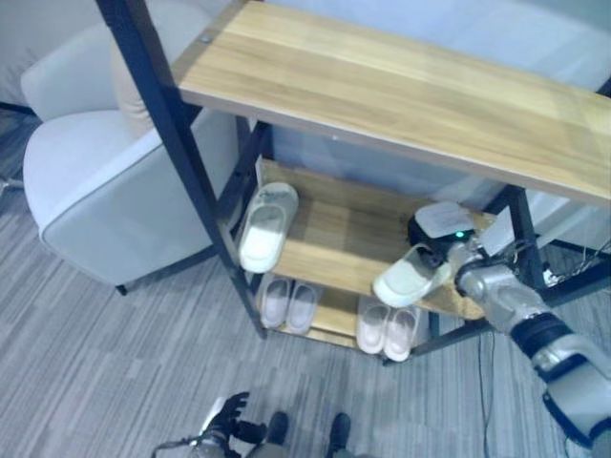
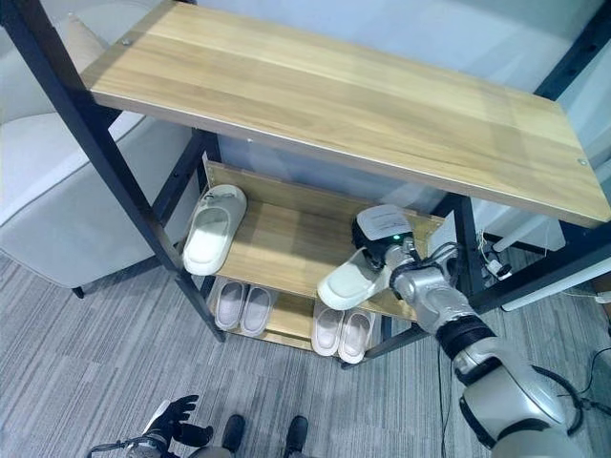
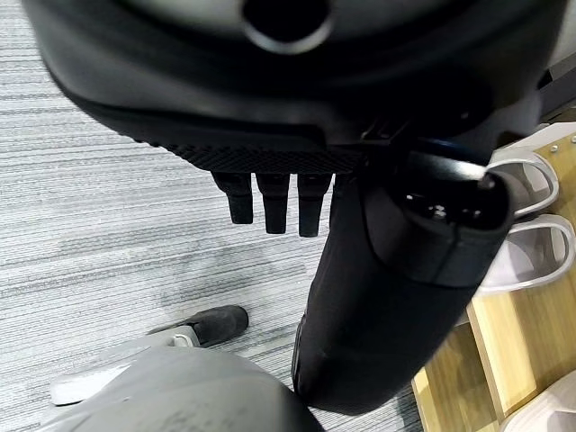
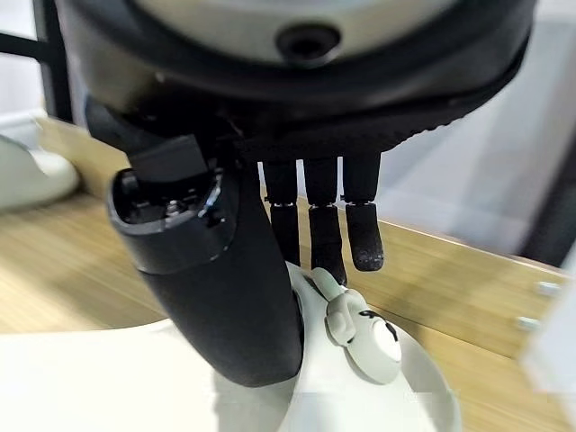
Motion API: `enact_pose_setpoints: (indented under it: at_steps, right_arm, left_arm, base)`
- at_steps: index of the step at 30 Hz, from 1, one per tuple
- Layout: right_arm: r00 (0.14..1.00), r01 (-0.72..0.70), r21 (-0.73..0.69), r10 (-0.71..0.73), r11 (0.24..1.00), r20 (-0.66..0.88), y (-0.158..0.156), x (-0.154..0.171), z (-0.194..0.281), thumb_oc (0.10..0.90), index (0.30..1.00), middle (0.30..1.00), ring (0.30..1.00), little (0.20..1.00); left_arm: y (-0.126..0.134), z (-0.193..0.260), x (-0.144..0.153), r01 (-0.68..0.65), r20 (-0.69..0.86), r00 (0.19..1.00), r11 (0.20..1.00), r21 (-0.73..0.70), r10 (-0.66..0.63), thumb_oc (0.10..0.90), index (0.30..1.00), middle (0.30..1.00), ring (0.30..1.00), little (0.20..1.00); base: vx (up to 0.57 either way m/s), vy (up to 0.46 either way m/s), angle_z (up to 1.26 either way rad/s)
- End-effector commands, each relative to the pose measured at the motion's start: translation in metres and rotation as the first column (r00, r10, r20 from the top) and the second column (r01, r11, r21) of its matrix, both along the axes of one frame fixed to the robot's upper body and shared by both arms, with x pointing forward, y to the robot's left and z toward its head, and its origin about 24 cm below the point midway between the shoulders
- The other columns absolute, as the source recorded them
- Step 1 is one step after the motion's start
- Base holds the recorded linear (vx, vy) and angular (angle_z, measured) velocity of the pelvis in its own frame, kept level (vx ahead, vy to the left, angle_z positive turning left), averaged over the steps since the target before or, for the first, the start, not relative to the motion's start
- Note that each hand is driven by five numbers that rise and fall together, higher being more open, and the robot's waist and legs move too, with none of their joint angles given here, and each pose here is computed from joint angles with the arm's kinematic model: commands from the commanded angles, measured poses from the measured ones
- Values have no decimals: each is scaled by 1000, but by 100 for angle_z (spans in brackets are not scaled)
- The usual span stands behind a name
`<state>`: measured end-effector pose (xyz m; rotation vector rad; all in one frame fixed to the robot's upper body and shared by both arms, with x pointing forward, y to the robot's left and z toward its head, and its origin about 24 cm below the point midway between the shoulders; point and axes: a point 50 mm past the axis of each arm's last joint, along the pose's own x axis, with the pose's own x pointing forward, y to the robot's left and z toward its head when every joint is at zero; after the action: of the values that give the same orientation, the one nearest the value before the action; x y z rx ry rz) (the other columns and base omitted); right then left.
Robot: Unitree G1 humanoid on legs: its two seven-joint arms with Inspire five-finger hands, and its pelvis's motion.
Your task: Arrange the slippers neatly on the shoe rack.
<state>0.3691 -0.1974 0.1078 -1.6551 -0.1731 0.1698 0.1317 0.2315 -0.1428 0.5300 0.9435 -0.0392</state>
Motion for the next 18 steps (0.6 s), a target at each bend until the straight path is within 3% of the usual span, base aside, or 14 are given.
enact_pose_setpoints:
  at_steps: [1,4,15,16,17,18]
  right_arm:
    - [963,-184,120,154,976,222,48,14,63,400,300,300,300,300]
    - [949,-220,124,183,968,256,64,17,71,400,300,300,300,300]
    - [922,-221,98,175,970,347,69,25,95,400,300,300,300,300]
    - [919,-216,91,171,972,355,68,26,98,527,491,491,491,491]
    - [915,-200,68,161,977,371,65,28,101,527,491,491,491,491]
    - [914,-199,68,161,978,372,65,28,101,800,900,900,900,900]
  left_arm:
    - [-8,-6,-9,25,-40,999,1000,-4,-26,800,900,900,900,900]
    - [-3,-6,-10,10,-41,999,1000,10,-10,800,900,900,900,900]
    - [8,-6,-17,-27,-52,998,999,41,29,800,900,900,900,900]
    - [8,-6,-16,-28,-51,998,999,43,30,800,900,900,900,900]
    - [8,-5,-13,-27,-41,999,999,42,29,800,900,900,900,900]
    - [8,-5,-13,-27,-41,999,999,42,29,800,900,900,900,900]
  base:
    - [4,2,10]
    - [10,2,17]
    - [14,-8,25]
    - [9,1,24]
    - [6,5,21]
    - [7,10,6]
